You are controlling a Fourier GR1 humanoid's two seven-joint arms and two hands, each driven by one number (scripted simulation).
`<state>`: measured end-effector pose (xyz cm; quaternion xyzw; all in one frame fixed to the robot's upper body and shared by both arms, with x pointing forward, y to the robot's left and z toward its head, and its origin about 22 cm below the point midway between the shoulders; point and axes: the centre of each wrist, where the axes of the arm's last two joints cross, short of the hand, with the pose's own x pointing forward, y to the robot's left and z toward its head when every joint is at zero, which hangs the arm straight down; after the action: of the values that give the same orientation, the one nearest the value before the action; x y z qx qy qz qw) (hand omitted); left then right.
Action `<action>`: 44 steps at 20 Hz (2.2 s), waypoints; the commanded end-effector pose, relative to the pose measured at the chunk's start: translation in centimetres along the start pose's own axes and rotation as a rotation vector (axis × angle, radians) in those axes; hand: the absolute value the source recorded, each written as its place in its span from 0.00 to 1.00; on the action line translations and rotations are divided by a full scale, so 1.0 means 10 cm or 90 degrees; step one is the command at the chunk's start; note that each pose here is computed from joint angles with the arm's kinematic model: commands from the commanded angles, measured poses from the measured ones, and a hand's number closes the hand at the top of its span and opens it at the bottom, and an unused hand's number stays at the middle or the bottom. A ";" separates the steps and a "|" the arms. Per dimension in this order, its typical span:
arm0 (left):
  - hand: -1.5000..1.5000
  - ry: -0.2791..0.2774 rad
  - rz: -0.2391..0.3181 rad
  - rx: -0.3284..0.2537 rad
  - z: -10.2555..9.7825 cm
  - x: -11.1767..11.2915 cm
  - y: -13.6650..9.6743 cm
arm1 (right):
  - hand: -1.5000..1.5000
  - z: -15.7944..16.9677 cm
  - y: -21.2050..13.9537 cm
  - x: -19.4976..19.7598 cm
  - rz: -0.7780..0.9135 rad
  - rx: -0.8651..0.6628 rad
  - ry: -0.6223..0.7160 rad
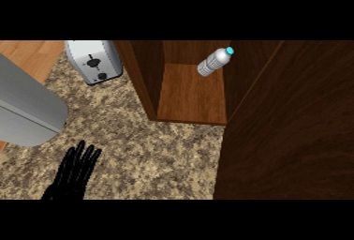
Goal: Pick up the bottled water, place it into the cabinet and close the cabinet
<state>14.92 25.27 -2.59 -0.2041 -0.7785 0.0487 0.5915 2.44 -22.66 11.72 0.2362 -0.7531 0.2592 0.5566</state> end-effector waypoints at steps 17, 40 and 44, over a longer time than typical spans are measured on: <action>0.00 -0.011 -0.009 -0.057 0.28 0.69 0.73 | 1.00 -0.60 -0.04 0.20 0.077 0.211 -0.015; 0.00 -0.014 -0.013 -0.100 0.10 0.96 0.90 | 1.00 -1.37 -0.12 -0.25 -0.101 0.111 0.036; 0.00 -0.013 -0.012 -0.092 0.11 0.99 0.95 | 1.00 -1.57 -0.21 -0.36 -0.168 0.119 0.042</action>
<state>14.20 37.27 2.83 -0.2274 -0.7875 -0.0122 0.5726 13.46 -15.61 13.32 0.3672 -0.6767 0.3390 0.5407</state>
